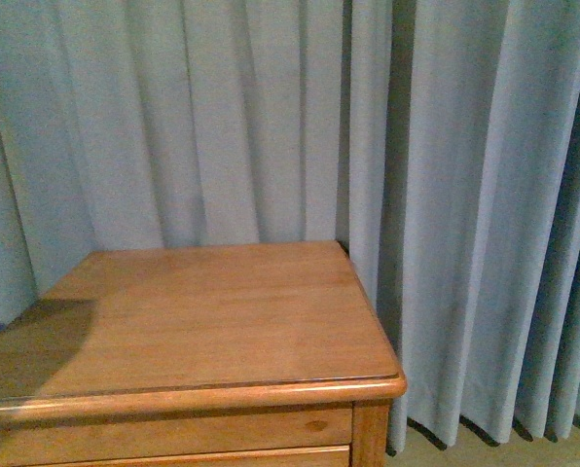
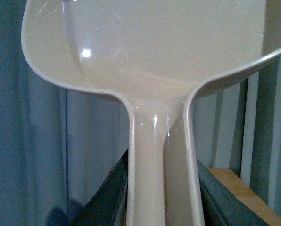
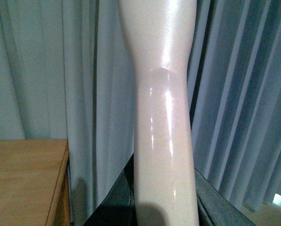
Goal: Clean up trash
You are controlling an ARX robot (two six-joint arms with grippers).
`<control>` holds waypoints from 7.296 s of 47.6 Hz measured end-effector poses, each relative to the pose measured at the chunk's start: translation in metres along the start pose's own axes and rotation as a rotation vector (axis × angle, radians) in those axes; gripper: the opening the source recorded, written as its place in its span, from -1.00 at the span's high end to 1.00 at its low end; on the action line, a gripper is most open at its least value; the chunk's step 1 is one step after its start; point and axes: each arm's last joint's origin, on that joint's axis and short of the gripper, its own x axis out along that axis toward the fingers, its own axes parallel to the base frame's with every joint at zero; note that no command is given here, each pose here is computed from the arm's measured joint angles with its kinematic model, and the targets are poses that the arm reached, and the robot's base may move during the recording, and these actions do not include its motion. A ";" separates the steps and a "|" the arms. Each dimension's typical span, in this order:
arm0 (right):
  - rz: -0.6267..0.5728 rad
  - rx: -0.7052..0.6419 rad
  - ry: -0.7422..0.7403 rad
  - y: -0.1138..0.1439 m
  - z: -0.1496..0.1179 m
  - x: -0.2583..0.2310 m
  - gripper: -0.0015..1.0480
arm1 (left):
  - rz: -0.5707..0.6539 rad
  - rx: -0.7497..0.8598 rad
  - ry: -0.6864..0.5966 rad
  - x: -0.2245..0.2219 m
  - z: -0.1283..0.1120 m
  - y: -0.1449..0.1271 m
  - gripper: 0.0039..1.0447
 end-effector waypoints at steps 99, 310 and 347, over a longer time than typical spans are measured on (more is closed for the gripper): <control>-0.004 -0.009 -0.003 -0.001 0.000 -0.001 0.64 | 0.095 0.012 0.488 0.006 0.003 0.011 0.49; 1.059 -0.467 0.770 0.211 -0.051 0.274 0.65 | -0.624 0.401 1.041 0.163 -0.163 0.080 0.49; 0.487 0.307 0.311 -0.042 0.091 0.062 0.65 | 0.222 0.121 0.444 0.105 -0.034 0.031 0.50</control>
